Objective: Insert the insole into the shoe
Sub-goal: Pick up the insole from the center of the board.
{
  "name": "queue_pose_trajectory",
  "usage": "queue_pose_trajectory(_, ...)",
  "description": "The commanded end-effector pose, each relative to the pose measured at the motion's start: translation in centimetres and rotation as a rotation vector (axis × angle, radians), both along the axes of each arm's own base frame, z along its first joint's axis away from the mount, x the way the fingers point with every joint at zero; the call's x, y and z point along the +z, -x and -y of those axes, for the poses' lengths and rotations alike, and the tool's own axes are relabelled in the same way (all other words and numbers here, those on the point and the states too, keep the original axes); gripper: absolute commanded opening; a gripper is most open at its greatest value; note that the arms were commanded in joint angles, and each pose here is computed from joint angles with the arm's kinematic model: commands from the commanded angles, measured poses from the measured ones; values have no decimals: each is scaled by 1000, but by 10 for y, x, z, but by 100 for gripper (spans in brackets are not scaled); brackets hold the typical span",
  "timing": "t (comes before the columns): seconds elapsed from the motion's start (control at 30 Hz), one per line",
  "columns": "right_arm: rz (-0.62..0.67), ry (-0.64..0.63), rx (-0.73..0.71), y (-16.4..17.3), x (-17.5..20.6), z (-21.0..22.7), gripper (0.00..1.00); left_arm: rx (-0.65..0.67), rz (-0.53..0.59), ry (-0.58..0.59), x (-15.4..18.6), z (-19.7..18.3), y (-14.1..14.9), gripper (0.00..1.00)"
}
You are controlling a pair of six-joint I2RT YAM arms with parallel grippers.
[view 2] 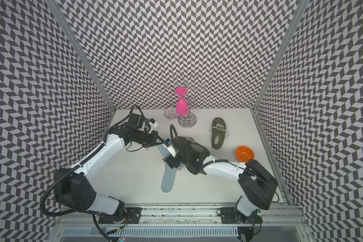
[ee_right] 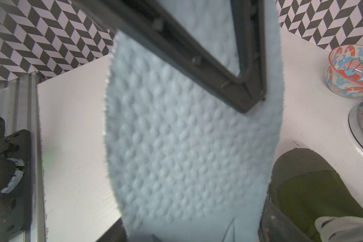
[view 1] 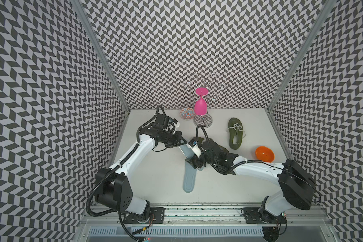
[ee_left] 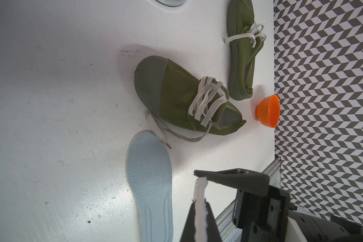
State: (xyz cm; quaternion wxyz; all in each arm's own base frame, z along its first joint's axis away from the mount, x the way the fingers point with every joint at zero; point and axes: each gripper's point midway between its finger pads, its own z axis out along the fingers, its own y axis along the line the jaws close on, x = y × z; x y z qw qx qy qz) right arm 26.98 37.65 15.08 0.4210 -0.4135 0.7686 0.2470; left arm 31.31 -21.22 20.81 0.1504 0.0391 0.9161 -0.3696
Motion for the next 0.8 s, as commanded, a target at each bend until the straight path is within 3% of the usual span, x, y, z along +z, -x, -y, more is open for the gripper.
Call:
queue_pose_trajectory(0.0,68,-52,-21,-12,23,-9,80,-25,52,25,15,2,7,0)
queue_pose_trajectory(0.37,109,-70,-37,-22,42,-8,76,-63,75,41,16,7,15,0)
queue_pose_trajectory(0.77,108,-49,-9,-14,35,-2,54,-44,66,26,10,6,12,0)
